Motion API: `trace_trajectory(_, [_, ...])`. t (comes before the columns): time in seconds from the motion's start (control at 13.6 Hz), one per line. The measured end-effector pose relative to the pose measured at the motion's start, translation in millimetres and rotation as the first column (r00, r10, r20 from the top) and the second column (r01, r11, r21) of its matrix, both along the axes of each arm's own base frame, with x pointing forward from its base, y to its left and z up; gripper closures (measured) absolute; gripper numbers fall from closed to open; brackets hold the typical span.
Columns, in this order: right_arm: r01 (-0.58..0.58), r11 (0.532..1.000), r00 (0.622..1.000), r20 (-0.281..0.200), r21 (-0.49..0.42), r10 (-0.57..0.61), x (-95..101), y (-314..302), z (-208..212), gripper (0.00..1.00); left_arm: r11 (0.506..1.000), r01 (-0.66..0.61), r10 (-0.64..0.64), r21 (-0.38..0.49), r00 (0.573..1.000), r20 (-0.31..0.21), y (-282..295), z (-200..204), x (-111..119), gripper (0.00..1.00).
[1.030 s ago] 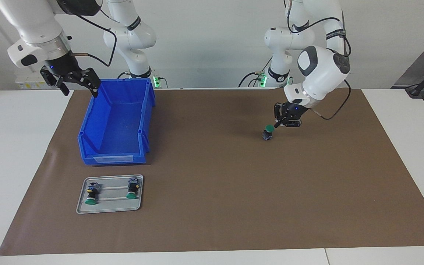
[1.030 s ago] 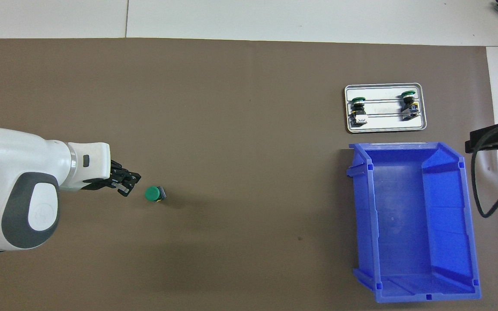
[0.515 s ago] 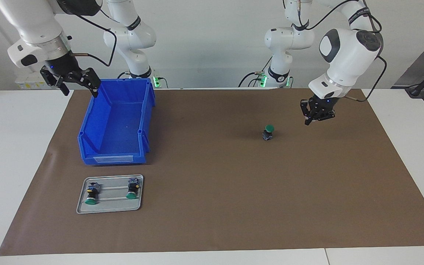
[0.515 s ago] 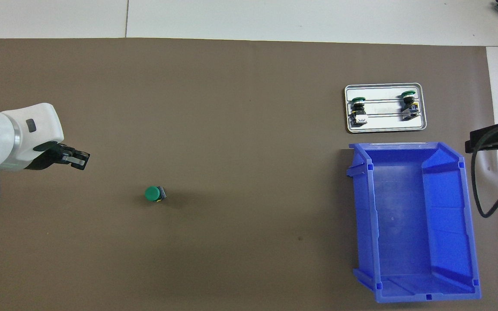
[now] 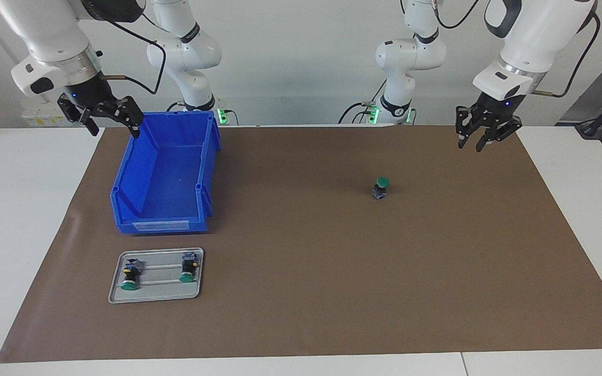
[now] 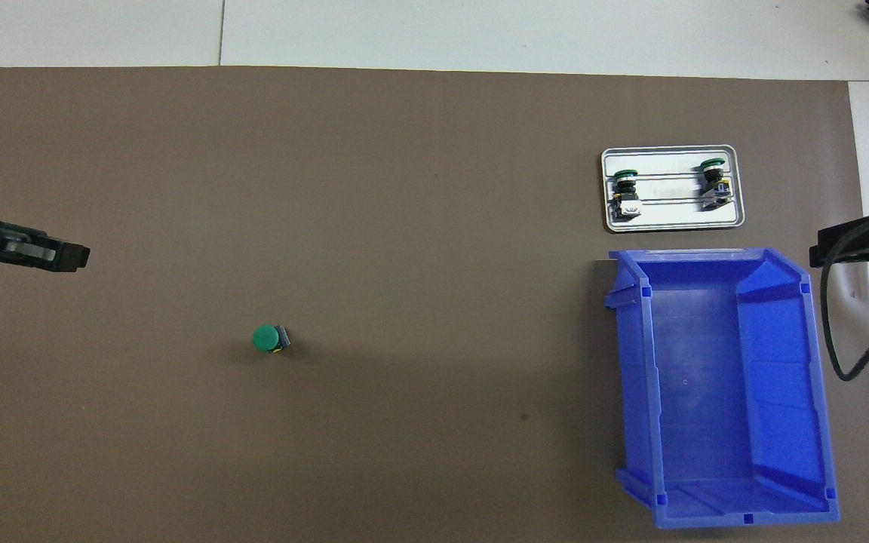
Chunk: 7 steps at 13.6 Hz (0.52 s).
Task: Place and press button with both arms
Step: 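Reach the right gripper to the green button and grasp it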
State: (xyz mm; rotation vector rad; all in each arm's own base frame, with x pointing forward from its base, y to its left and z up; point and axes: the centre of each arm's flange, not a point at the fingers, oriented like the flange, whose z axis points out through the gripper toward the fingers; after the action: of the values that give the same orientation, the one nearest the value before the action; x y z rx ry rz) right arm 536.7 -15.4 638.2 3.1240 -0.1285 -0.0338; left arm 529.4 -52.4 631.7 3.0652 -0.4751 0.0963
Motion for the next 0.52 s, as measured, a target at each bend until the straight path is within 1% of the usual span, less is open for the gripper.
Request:
trace_trajectory(0.07, [-0.026,1.0,1.0,0.003,0.0,0.026,0.6,14,0,0.0,1.0,-0.022,0.022,0.0,1.0,-0.017,0,8,-2,0.35])
trace_trajectory(0.15, [-0.049,0.999,0.999,0.018,0.0,0.049,2.0,32,1,0.0,0.999,-0.045,0.045,0.001,0.998,-0.034,0,16,-2,0.22])
trace_trajectory(0.29, [-0.053,0.999,0.997,0.057,0.002,0.053,4.9,73,-1,0.0,0.998,-0.069,0.07,0.004,0.995,-0.073,0,32,2,0.0])
trace_trajectory(0.44, [-0.05,0.999,0.995,0.088,0.011,0.049,4.0,131,-12,0.0,0.997,-0.076,0.077,0.007,0.993,-0.09,2,41,9,0.0])
trace_trajectory(0.52, [-0.049,0.999,0.994,0.103,0.018,0.047,-0.4,168,-21,0.0,0.997,-0.077,0.078,0.012,0.992,-0.094,3,40,13,0.0])
